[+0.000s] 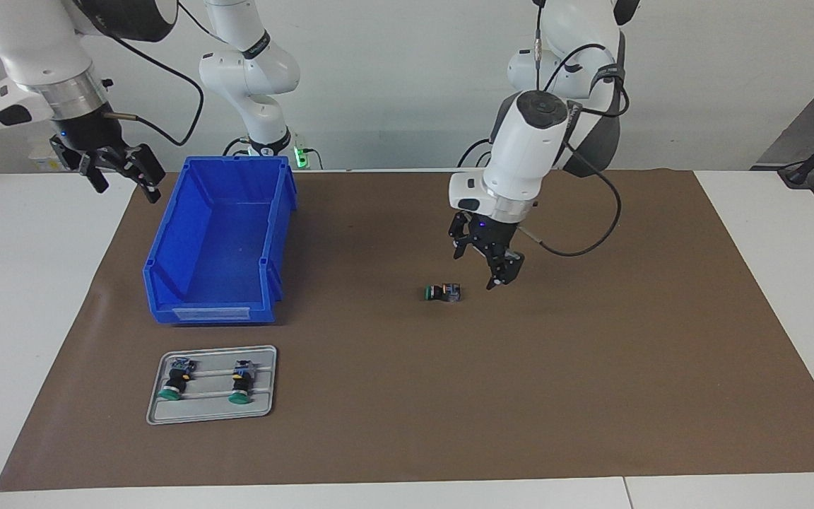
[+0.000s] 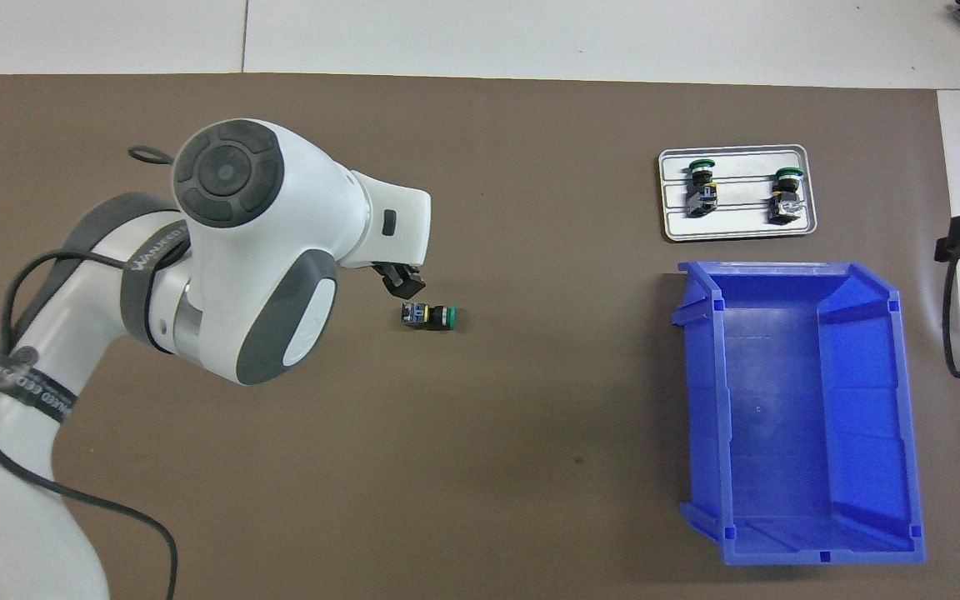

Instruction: Place and press button with both arms

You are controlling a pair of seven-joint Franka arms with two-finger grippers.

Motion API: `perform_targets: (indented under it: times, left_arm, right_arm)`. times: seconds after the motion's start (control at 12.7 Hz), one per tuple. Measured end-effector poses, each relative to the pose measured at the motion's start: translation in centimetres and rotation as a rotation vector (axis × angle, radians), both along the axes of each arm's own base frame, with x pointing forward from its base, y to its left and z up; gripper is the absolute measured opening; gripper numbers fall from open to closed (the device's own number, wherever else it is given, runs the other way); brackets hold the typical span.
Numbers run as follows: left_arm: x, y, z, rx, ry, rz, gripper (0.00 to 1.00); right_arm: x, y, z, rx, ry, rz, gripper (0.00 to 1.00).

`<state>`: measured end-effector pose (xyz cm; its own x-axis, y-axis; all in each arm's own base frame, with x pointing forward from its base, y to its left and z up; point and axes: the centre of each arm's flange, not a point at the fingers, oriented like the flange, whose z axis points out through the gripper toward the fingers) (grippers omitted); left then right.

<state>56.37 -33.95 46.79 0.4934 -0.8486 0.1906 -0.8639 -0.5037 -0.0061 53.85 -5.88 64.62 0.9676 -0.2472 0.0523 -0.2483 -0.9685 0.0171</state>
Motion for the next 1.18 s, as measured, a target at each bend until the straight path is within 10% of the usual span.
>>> perform_targets:
  times: [0.24,1.18]
  left_arm:
    - [-1.7,-3.1,-2.9,0.024,0.02,-0.148,0.79]
    - [-3.4,-4.0,-12.5,0.062,0.029,-0.47,0.85]
  right_arm:
    - [-0.6,1.4,0.0,0.003,0.039,0.025,1.0]
    - [-0.3,5.3,-2.2,0.003,0.071,0.14,1.0]
